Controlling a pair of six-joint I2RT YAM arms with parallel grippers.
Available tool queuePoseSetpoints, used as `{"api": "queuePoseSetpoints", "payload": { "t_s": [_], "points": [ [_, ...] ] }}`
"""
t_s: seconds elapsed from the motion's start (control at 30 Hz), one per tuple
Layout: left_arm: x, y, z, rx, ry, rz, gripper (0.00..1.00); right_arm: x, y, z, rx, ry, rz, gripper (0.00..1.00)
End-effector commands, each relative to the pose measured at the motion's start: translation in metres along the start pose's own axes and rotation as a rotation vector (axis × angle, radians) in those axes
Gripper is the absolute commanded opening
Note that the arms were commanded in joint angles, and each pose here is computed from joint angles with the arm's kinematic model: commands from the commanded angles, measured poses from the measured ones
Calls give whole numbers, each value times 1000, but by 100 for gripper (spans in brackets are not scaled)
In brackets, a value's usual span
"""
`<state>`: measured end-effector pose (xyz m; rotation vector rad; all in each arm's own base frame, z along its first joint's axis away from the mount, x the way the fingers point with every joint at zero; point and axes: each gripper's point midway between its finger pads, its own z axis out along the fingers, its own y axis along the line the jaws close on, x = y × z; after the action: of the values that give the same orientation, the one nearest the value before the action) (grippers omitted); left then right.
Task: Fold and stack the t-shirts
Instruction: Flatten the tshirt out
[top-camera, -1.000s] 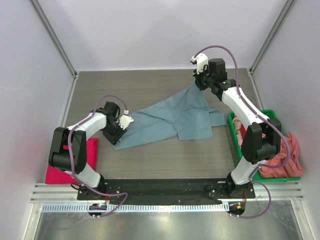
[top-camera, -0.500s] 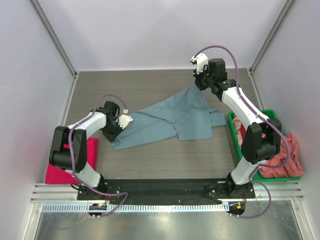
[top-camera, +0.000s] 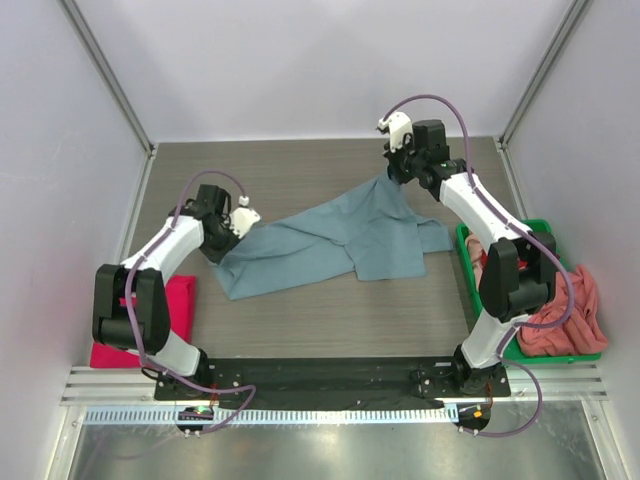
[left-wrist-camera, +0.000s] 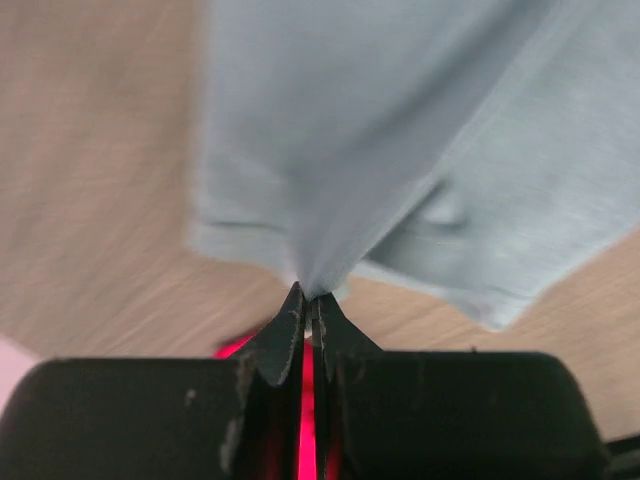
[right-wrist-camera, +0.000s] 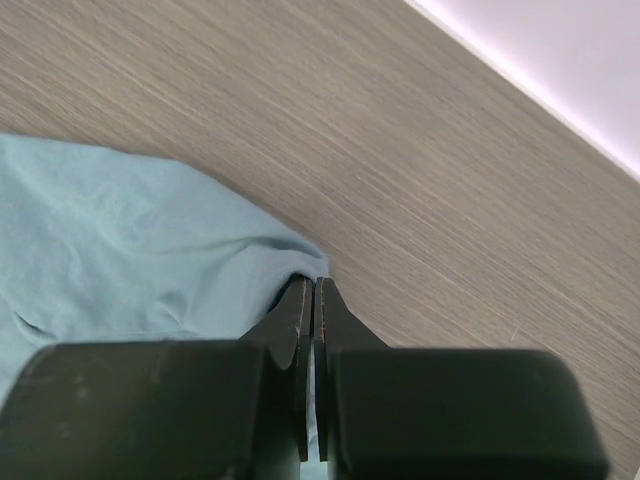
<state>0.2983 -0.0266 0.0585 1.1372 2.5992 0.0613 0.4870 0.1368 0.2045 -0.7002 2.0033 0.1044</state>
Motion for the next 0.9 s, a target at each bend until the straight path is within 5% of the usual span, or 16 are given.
{"api": "queuePoseSetpoints", "payload": {
  "t_s": [0.0, 0.07, 0.13, 0.2, 0.3, 0.57, 0.87],
  "points": [
    [-15, 48, -27, -160, -63, -28, 0, 2, -7, 11, 6, -3, -45, 1],
    [-17, 64, -33, -191, -71, -54, 0, 15, -1, 16, -25, 42, -68, 5],
    [-23, 73, -36, -212, -79, -56, 0, 30, -11, 20, 22, 101, -97, 32],
    [-29, 76, -39, -211, -91, -63, 0, 37, -27, 11, 54, 122, -149, 45],
    [-40, 79, -41, -194, -107, -90, 0, 57, -39, -11, -5, 123, -216, 47],
    [-57, 87, -42, -176, -121, -111, 0, 136, 25, -99, -309, 54, -984, 46],
    [-64, 82, -32, -142, -94, -128, 0, 192, 90, -114, -610, -47, -1132, 40]
  ]
}}
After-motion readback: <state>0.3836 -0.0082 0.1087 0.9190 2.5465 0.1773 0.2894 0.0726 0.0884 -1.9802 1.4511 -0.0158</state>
